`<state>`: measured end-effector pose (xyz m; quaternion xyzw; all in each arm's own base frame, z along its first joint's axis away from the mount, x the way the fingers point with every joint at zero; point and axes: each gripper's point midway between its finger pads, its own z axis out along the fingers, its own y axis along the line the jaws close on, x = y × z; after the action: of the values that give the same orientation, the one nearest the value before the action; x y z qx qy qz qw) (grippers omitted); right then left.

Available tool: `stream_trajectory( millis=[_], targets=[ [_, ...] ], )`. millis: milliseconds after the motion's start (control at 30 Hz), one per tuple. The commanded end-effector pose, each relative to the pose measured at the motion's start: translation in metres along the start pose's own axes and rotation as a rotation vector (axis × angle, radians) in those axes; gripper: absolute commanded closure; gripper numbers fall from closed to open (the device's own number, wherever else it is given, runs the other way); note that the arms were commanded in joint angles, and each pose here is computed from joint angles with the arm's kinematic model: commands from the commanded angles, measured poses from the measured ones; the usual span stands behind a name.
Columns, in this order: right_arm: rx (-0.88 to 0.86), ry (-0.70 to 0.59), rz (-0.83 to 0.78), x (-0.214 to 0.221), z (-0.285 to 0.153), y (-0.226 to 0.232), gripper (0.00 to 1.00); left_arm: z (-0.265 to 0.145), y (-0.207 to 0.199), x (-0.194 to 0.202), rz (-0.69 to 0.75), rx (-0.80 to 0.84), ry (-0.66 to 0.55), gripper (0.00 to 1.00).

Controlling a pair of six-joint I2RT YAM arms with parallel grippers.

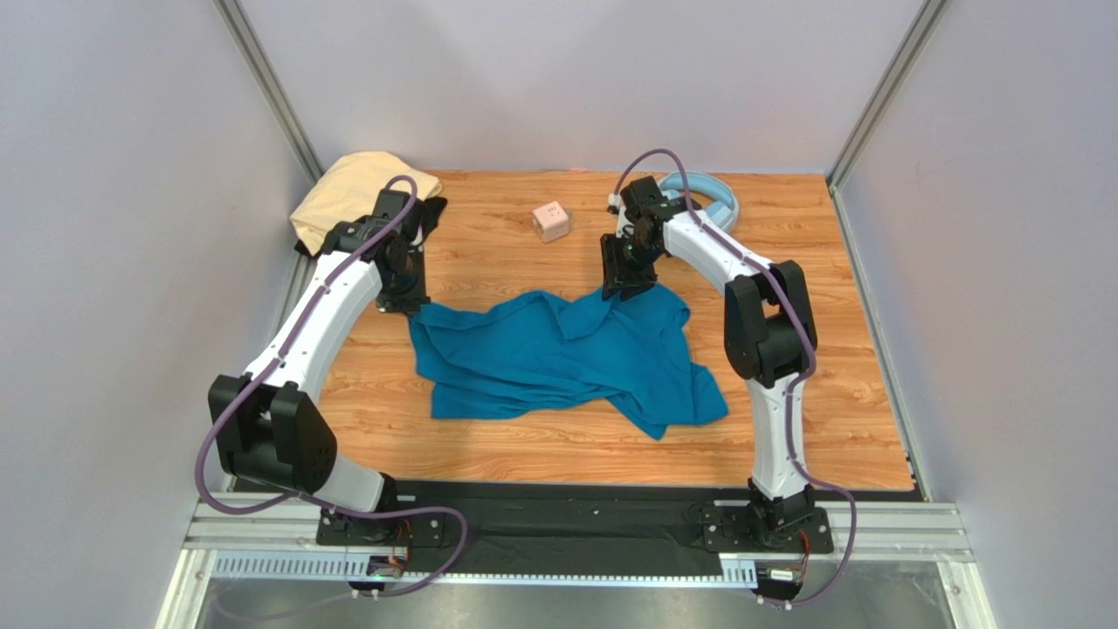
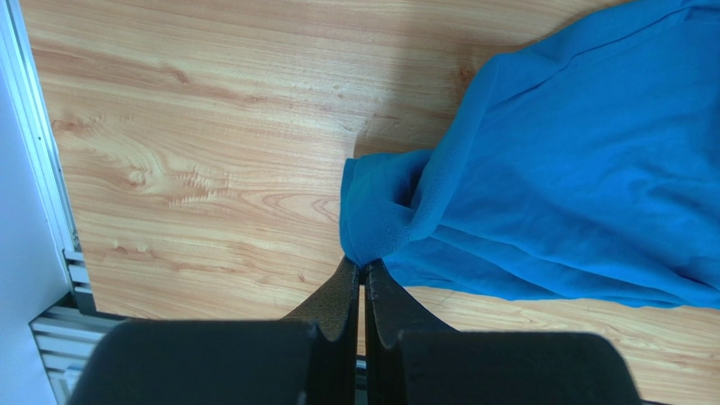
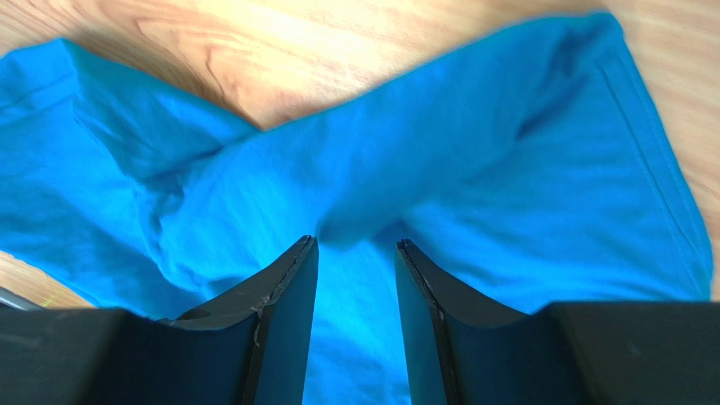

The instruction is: Fold and stack the t-shirts

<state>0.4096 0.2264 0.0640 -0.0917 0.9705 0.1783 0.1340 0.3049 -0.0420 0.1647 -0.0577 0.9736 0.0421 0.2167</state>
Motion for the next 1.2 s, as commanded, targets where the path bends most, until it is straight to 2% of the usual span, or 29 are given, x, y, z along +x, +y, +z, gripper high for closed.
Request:
stream_trajectory(
  millis=[0,133,367,733,933,1167],
  targets=[
    [-0.082,-0.041,-0.018,-0.021,0.004,0.022,0.56,-0.007,0.001,-0.002,-0.009,0.008,-0.012,1.0],
    [-0.117,-0.041,-0.003,-0.03,0.015,0.03,0.56,-0.007,0.004,0.002,-0.009,-0.001,-0.005,1.0],
    [-0.216,-0.108,-0.042,-0.052,0.006,0.072,0.56,-0.009,0.006,0.006,-0.011,-0.008,-0.002,1.0],
    [-0.313,-0.176,0.008,-0.089,0.021,0.093,0.53,-0.007,0.004,0.008,0.002,0.002,0.018,1.0],
    [-0.325,-0.184,0.049,-0.101,0.027,0.096,0.53,-0.004,0.0,0.014,0.006,0.018,0.043,1.0],
    [-0.325,-0.238,0.072,-0.117,0.01,0.082,0.53,-0.003,0.001,0.02,-0.002,0.019,0.053,1.0]
  ],
)
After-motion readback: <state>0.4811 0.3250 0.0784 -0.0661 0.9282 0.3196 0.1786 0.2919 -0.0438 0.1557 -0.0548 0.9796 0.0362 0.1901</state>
